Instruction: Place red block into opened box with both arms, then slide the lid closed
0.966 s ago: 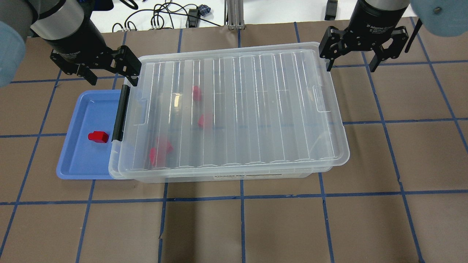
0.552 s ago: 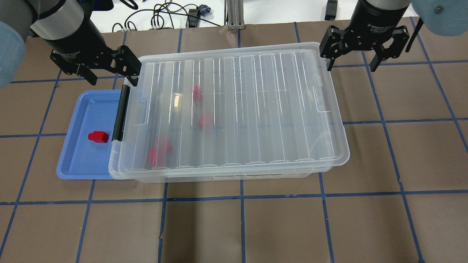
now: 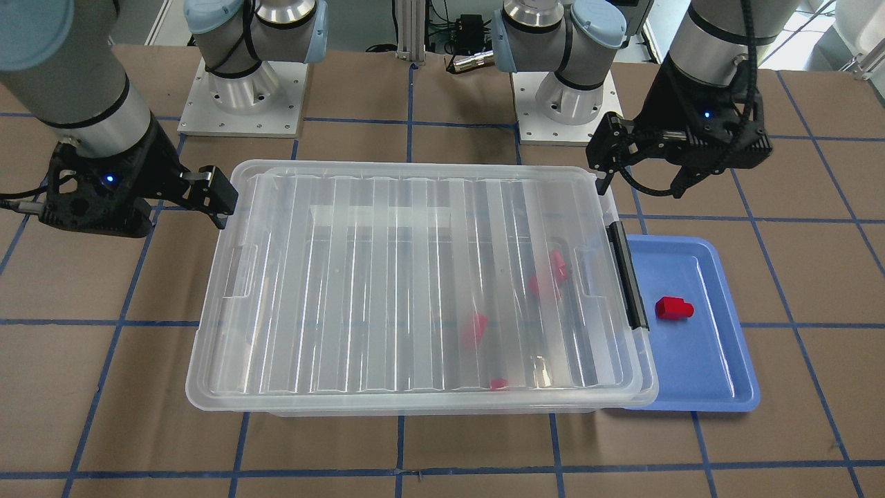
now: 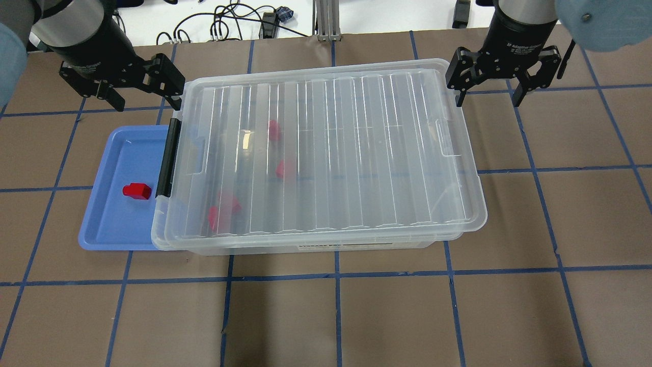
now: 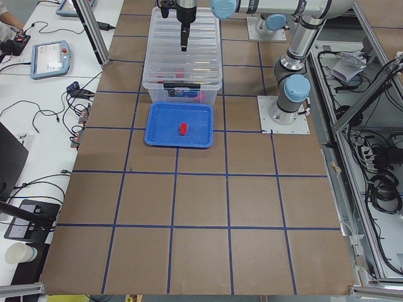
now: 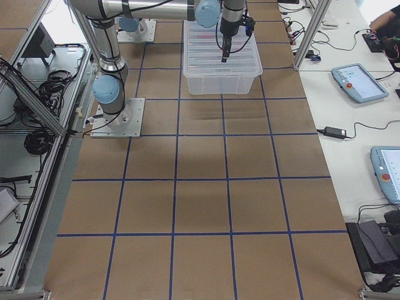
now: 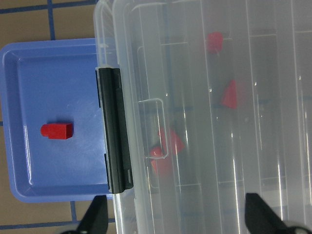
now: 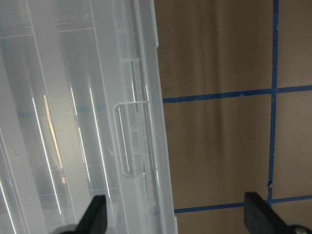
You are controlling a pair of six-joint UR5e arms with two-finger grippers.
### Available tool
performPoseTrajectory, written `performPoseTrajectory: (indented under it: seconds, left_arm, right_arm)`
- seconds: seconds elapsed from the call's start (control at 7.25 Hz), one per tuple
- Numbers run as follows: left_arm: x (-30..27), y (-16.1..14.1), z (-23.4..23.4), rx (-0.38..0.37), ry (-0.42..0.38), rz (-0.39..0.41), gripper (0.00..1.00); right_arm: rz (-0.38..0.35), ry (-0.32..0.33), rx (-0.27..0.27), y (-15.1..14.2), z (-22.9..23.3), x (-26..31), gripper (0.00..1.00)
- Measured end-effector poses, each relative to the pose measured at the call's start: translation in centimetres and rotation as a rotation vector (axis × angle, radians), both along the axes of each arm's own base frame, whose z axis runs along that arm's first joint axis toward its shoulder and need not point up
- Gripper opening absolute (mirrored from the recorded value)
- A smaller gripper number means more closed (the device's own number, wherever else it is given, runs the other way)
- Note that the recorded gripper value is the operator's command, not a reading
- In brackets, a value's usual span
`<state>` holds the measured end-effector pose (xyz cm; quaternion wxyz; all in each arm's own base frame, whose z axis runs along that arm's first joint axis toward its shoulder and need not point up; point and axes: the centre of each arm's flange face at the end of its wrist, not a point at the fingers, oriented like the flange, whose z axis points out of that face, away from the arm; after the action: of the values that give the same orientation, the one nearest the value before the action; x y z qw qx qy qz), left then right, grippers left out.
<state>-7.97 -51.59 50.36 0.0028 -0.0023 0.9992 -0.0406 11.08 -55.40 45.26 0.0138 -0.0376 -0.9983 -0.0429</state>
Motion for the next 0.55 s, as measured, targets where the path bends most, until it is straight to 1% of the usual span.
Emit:
performPoseTrajectory:
  seconds: [0.14,0.28,0.55]
  left_arm:
    - [4.1,-1.3,-1.7,0.019,0.005,0.081,1.0]
    - [8.5,-2.3,-4.0,0.049,0.033,0.165,1.0]
    - [16.1,-3.6,-9.6,0.098,0.122,0.298,1.0]
  right_arm:
    - [0.005,-0.005,0.004,-0.6,-1.1,-0.5,1.0]
    - [0.011,-0.008,-0.002,-1.5,-2.4,-0.8,1.0]
    - [0.037,-0.008,-0.013,-3.3,-5.2,-1.3,1.0]
